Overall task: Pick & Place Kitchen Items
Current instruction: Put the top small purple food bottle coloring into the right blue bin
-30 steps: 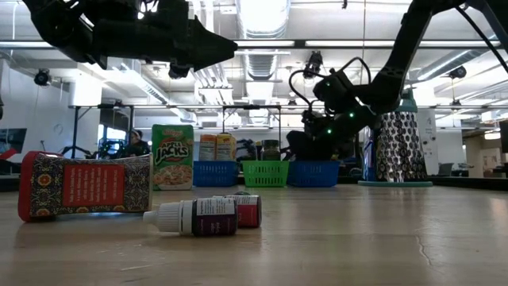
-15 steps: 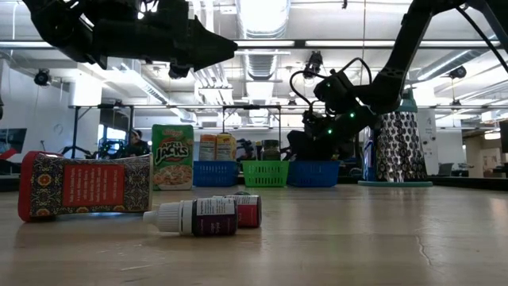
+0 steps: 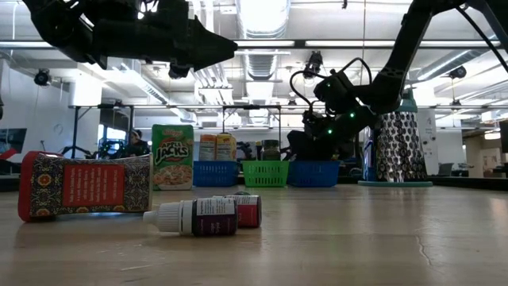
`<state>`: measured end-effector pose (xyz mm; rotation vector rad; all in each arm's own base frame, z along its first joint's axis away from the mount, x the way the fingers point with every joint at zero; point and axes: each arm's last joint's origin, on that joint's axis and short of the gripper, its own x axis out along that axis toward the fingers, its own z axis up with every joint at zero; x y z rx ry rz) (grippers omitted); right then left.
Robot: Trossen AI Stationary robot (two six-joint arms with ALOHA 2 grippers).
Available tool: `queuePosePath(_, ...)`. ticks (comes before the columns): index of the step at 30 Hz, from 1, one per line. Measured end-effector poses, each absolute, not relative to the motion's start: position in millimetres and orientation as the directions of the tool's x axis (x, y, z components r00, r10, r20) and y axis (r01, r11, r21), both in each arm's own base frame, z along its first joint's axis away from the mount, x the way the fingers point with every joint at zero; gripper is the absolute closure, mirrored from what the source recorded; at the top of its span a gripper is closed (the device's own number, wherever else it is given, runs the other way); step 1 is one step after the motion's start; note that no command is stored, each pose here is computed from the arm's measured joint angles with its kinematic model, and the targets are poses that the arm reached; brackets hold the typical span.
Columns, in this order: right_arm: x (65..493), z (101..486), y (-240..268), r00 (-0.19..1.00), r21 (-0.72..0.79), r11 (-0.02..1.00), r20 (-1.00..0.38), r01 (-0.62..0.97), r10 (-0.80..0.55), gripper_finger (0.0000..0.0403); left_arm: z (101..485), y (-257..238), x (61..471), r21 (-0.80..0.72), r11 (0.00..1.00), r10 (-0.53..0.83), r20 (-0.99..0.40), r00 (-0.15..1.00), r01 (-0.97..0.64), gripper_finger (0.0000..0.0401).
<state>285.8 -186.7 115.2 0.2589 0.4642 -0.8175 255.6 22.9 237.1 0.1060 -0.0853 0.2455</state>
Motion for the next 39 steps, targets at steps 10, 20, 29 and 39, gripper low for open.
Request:
queuePosePath(10, 290.7, 125.0, -189.4, 0.609, 0.052, 0.666, -0.463, 0.744, -0.644, 0.0256, 237.1, 23.0, 255.6, 0.094, 0.964, 0.238, 0.097, 0.966, -0.247, 0.0206)
queuePosePath(20, 281.9, 161.6, -181.3, 0.619, 0.050, 0.674, -0.450, 0.737, -0.644, 0.0249, 237.1, 23.0, 255.6, 0.112, 0.962, 0.238, 0.097, 0.966, -0.249, 0.0206)
queuePosePath(29, 272.0, 218.8, -148.8, 0.698, 0.009, 0.748, -0.367, 0.664, -0.615, 0.0287, 237.1, 23.1, 255.6, 0.112, 0.961, 0.241, 0.097, 0.966, -0.252, 0.0206)
queuePosePath(39, 258.9, 279.8, -94.5, 0.836, -0.013, 0.850, -0.174, 0.526, -0.520, 0.0342, 237.0, 23.1, 255.6, 0.103, 0.962, 0.242, 0.097, 0.966, -0.251, 0.0206)
